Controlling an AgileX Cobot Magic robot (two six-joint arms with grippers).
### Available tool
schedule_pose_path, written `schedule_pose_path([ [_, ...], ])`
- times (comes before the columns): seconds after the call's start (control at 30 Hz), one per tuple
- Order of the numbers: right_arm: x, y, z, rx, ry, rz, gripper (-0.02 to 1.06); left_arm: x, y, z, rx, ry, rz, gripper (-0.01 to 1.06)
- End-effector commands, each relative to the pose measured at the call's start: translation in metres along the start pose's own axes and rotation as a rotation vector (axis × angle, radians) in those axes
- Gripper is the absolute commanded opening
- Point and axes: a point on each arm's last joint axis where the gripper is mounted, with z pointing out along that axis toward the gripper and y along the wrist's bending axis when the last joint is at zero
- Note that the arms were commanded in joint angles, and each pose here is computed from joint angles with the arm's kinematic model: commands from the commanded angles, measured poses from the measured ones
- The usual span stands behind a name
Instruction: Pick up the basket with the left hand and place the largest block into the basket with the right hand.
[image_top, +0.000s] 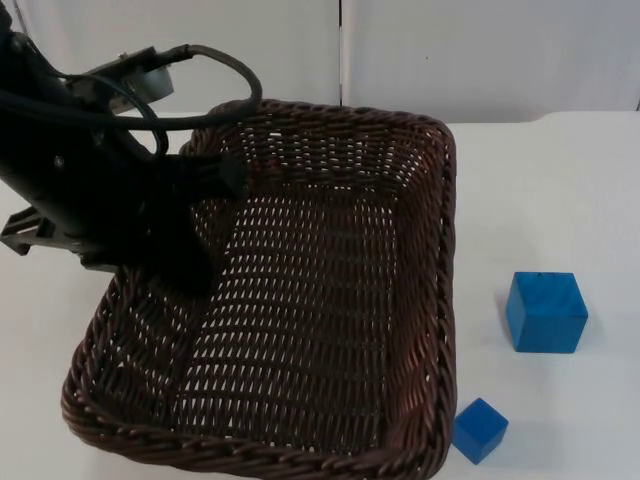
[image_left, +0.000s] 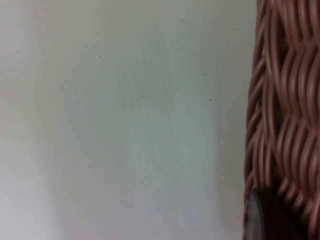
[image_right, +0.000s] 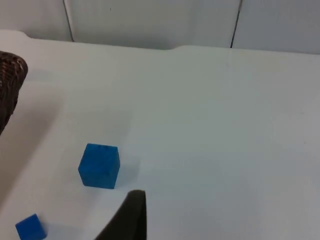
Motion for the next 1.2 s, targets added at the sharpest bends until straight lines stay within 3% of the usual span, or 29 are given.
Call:
schedule_pose_path([
  [0.0, -0.015, 0.0, 0.008, -0.01, -0.009, 0.019, 1.05, -0.002, -0.006, -0.003, 0.027, -0.014, -0.018, 0.0],
  [0.27, -0.058, 0.0, 0.051, -0.03, 0.094, 0.033, 1.05, -0.002, -0.006, -0.003, 0.029, -0.015, -0.021, 0.0],
  [0.63, -0.095, -0.002, 0.11, -0.037, 0.232, 0.036, 1.05, -0.002, -0.006, -0.003, 0.032, -0.014, -0.024, 0.0],
  [0.93, -0.098, 0.001, 0.151, -0.064, 0.343, 0.062, 1.05, -0.002, -0.006, -0.003, 0.032, -0.014, -0.024, 0.0],
  [1.17, -0.085, 0.01, 0.188, -0.145, 0.475, 0.107, 1.05, -0.002, -0.006, -0.003, 0.032, -0.014, -0.024, 0.0],
])
